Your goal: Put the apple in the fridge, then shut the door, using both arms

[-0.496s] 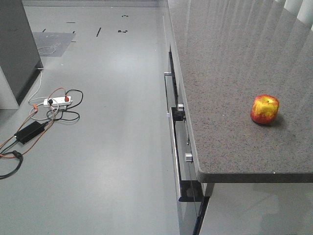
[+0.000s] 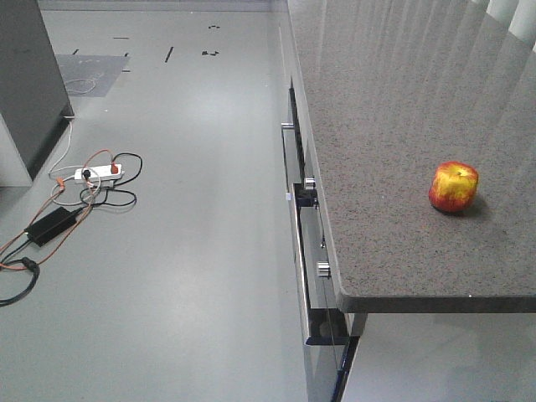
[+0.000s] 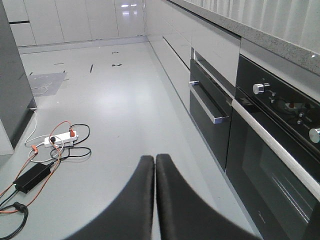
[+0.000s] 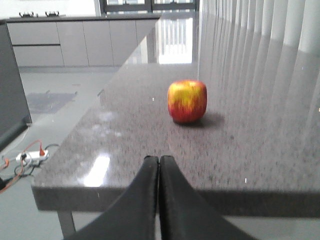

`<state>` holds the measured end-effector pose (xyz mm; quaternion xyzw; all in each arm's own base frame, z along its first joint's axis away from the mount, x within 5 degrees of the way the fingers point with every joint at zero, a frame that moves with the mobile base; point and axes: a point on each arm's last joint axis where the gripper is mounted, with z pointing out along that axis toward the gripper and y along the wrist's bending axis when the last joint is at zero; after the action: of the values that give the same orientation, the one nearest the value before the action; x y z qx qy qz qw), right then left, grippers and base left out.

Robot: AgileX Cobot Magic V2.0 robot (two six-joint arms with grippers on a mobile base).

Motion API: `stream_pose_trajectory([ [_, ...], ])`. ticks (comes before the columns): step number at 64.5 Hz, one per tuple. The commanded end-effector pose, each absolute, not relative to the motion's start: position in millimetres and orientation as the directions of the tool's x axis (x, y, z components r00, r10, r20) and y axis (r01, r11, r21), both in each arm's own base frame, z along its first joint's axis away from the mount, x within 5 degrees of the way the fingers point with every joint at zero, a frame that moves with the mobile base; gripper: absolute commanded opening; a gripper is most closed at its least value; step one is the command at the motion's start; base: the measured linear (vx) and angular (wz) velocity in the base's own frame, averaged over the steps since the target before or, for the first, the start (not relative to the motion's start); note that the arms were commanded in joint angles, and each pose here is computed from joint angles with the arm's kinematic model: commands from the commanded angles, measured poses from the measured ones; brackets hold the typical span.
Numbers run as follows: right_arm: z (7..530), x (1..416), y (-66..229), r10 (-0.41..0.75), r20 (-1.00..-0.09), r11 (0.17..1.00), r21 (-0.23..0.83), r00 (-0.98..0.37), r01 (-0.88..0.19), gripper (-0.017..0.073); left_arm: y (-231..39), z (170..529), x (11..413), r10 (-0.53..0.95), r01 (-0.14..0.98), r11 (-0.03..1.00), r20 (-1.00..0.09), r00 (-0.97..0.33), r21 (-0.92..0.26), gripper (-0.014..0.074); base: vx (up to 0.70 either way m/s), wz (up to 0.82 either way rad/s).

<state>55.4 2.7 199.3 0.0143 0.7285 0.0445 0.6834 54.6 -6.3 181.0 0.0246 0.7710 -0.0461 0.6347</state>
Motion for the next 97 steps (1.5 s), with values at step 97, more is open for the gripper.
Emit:
stream_pose_trajectory([
  [97,310,162,7,0.060,-0.959,0.997,0.070,-0.276,-0.026,0.0102,-6,182,55,-0.039,0.100,0.994,-0.991,-0.129,-0.052,-0.0005,0.00,0.00],
])
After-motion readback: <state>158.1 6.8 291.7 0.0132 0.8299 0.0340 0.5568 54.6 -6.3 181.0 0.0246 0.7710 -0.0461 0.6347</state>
